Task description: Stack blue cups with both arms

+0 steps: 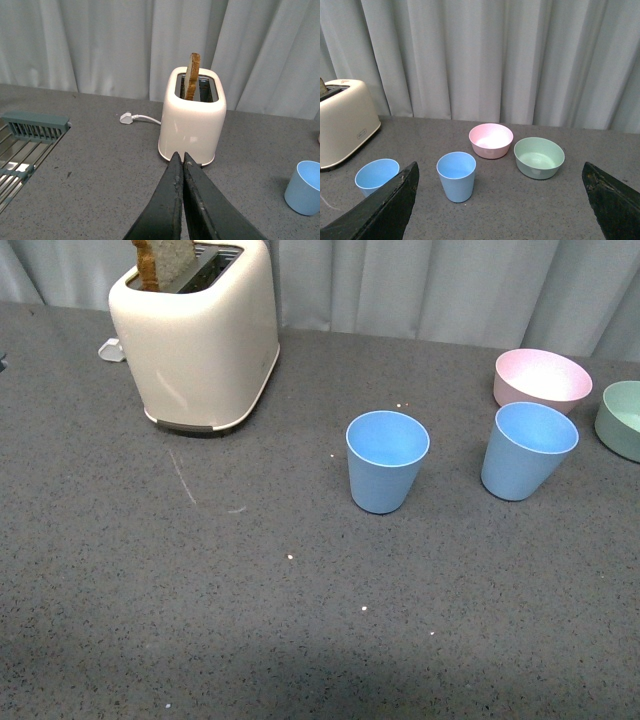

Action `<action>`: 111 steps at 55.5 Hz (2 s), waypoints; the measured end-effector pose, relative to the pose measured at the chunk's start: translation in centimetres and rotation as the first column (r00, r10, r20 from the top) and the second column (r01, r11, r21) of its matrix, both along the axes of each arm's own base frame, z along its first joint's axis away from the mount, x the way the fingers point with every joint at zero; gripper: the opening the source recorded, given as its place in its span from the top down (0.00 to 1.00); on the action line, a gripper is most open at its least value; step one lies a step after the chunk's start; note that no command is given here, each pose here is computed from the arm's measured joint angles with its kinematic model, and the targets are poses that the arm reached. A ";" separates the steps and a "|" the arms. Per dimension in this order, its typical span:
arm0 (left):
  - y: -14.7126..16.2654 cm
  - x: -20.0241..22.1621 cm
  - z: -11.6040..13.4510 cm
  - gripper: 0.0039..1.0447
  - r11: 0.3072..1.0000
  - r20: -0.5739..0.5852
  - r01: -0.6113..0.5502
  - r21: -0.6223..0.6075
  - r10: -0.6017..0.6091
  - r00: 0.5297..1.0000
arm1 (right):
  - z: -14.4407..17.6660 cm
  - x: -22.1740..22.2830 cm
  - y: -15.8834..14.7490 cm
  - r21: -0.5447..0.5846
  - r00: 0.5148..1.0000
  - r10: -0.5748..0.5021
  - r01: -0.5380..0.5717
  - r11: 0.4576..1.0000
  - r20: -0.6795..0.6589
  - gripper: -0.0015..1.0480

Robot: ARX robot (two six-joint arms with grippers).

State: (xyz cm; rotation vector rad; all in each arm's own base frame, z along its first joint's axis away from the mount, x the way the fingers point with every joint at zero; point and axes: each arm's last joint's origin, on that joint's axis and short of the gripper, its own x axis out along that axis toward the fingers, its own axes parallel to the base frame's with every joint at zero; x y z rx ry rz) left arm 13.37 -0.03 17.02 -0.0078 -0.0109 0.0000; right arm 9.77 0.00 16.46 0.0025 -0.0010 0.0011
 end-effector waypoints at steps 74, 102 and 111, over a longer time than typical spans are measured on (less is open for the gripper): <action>0.0 -3.7 0.0 0.87 1.000 0.006 0.002 0.000 -0.002 1.000 | -0.1 0.3 -0.1 -0.090 0.993 -0.095 0.088 0.992 -0.073 0.09; 0.0 -3.7 0.0 0.06 1.000 0.007 0.001 0.002 -0.001 1.000 | -2.6 21.0 0.3 -0.008 0.695 -0.047 0.059 0.998 -0.718 0.09; 0.0 -3.7 0.0 0.06 1.000 0.007 0.001 0.002 -0.001 1.000 | -4.3 26.4 1.5 0.039 0.611 -0.025 0.091 0.995 -0.791 0.09</action>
